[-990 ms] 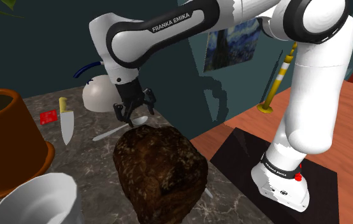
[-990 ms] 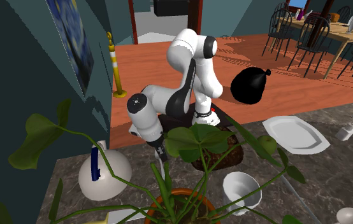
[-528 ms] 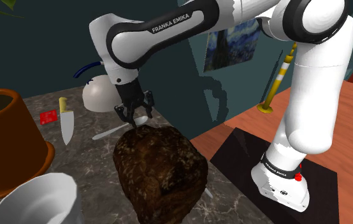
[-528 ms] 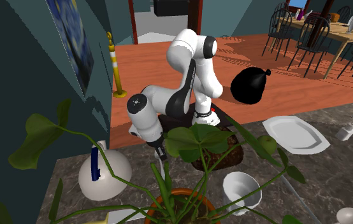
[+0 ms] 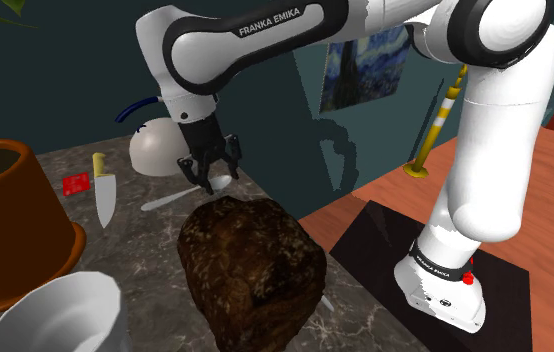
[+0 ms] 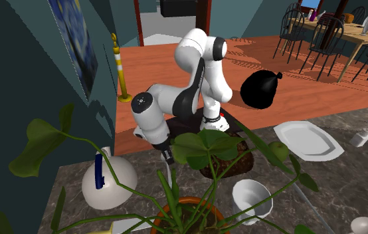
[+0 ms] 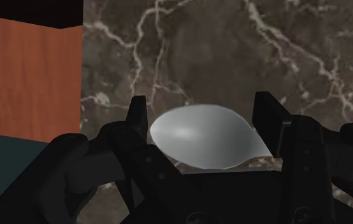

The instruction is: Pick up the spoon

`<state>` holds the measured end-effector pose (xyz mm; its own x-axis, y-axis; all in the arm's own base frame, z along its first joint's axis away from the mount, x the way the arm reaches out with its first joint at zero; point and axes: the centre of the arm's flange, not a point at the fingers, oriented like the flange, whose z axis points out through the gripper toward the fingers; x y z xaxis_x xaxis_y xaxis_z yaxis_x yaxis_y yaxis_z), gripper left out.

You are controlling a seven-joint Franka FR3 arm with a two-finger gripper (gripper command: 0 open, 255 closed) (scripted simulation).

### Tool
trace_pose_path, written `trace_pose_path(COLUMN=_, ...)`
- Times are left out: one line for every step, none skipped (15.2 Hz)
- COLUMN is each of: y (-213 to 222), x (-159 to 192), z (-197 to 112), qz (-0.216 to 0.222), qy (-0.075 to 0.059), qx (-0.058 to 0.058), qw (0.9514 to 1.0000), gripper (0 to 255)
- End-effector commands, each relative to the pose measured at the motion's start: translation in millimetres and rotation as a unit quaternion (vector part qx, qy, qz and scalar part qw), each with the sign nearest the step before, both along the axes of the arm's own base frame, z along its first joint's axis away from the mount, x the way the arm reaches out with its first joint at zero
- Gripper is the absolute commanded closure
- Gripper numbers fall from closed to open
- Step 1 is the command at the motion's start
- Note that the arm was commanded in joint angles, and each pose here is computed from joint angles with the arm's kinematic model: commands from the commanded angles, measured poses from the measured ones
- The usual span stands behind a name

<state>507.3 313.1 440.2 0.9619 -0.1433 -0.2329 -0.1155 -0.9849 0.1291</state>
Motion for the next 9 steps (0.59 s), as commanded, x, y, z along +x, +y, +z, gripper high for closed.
trace_pose_path(y=0, x=0, z=10, qz=0.0, qy=0.0, qx=0.0, qw=1.0, gripper=255)
trace_pose_path(y=0, x=0, z=16, qz=0.0, qy=0.0, qx=0.0, qw=1.0, gripper=255)
trace_pose_path(y=0, x=0, z=21, qz=0.0, qy=0.0, qx=0.0, qw=1.0, gripper=255)
trace_pose_path(y=0, x=0, z=26, qz=0.0, qy=0.0, qx=0.0, qw=1.0, gripper=255)
trace_pose_path(y=0, x=0, z=31, qz=0.0, qy=0.0, qx=0.0, qw=1.0, gripper=255)
trace_pose_path(y=0, x=0, z=37, qz=0.0, qy=0.0, qx=0.0, qw=1.0, gripper=255)
trace_pose_path(y=0, x=0, z=42, qz=0.0, qy=0.0, qx=0.0, qw=1.0, gripper=255)
trace_pose_path(y=0, x=0, z=47, qz=0.0, qy=0.0, qx=0.0, qw=1.0, gripper=255)
trace_pose_path(y=0, x=0, z=53, qz=0.0, qy=0.0, qx=0.0, qw=1.0, gripper=255)
